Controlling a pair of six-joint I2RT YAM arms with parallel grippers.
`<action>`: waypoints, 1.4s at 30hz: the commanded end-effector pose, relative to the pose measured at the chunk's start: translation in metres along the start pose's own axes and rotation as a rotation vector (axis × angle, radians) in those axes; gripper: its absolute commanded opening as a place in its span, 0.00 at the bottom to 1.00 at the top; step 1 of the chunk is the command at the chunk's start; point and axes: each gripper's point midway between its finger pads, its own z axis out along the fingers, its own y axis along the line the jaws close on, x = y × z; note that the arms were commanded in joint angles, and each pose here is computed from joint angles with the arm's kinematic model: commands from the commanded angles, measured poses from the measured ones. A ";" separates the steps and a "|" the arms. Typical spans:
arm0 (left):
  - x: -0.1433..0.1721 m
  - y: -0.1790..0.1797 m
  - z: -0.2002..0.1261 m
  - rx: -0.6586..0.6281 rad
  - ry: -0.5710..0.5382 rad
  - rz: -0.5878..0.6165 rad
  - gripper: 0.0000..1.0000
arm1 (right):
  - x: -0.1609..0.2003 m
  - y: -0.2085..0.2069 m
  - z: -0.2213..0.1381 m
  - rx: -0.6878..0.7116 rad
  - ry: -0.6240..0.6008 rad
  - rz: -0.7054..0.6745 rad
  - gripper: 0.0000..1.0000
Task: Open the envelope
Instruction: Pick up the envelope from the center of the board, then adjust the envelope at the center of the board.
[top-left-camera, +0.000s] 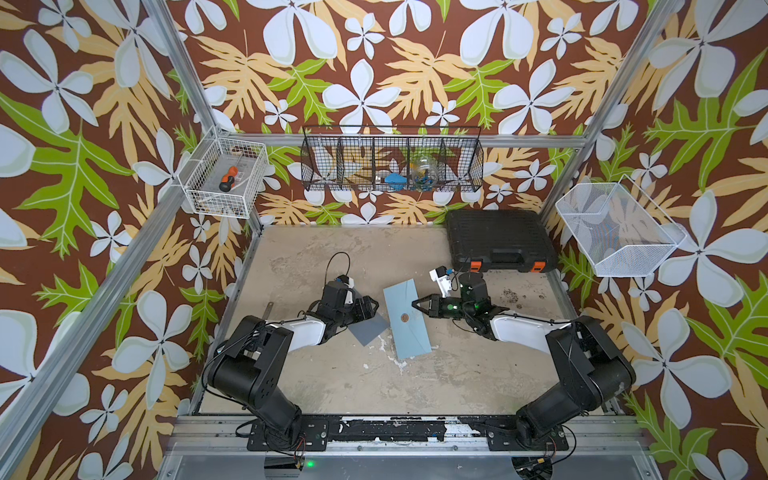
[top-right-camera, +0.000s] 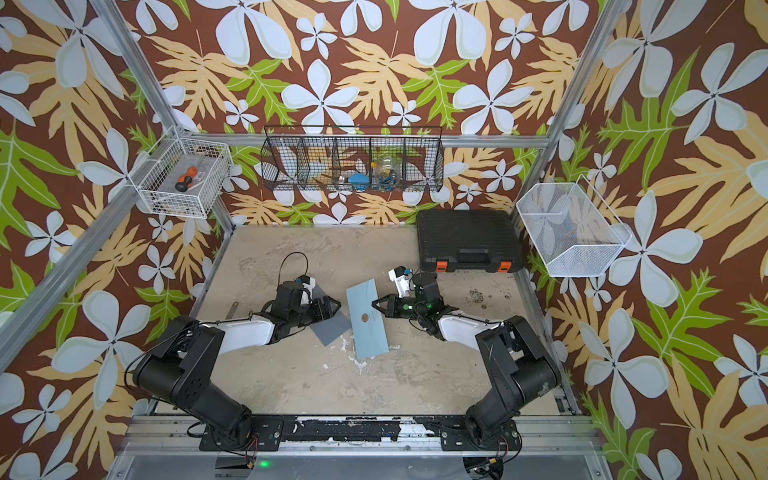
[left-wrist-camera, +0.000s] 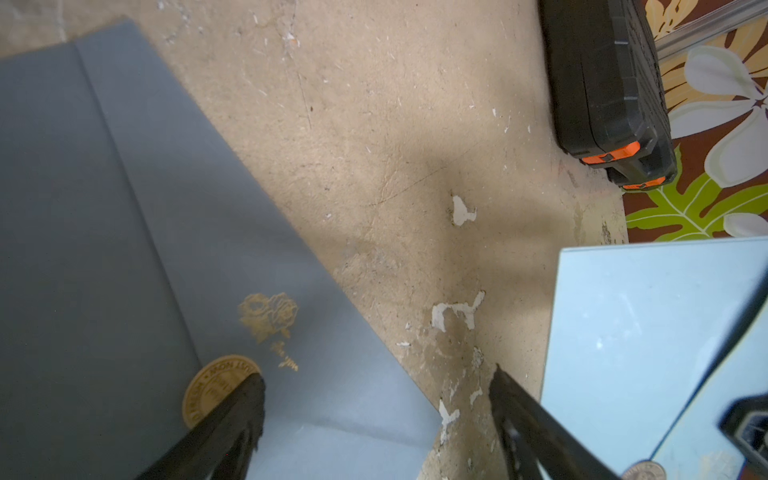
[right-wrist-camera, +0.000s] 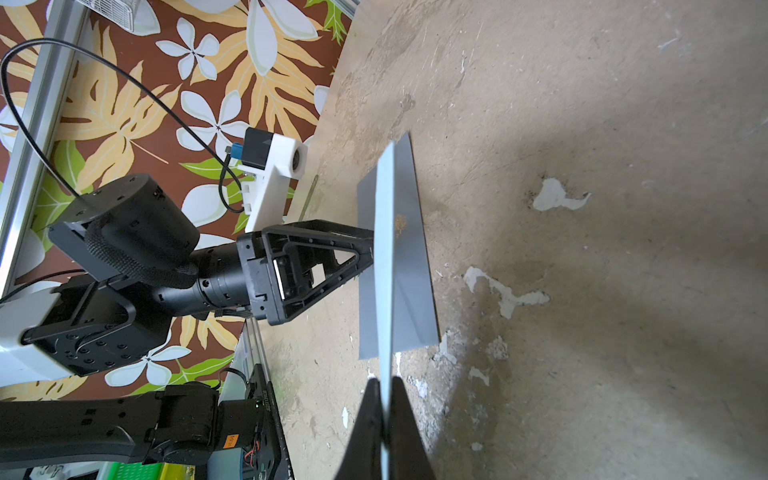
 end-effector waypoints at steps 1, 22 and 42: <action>-0.001 0.005 0.000 -0.023 -0.004 -0.001 0.86 | -0.003 0.005 0.001 -0.022 -0.008 -0.010 0.00; -0.010 -0.006 0.000 0.004 -0.014 0.009 0.86 | -0.003 0.005 0.001 -0.021 -0.006 -0.006 0.00; -0.001 0.007 0.006 -0.037 0.011 -0.002 0.87 | -0.007 0.012 0.004 -0.039 -0.006 -0.013 0.00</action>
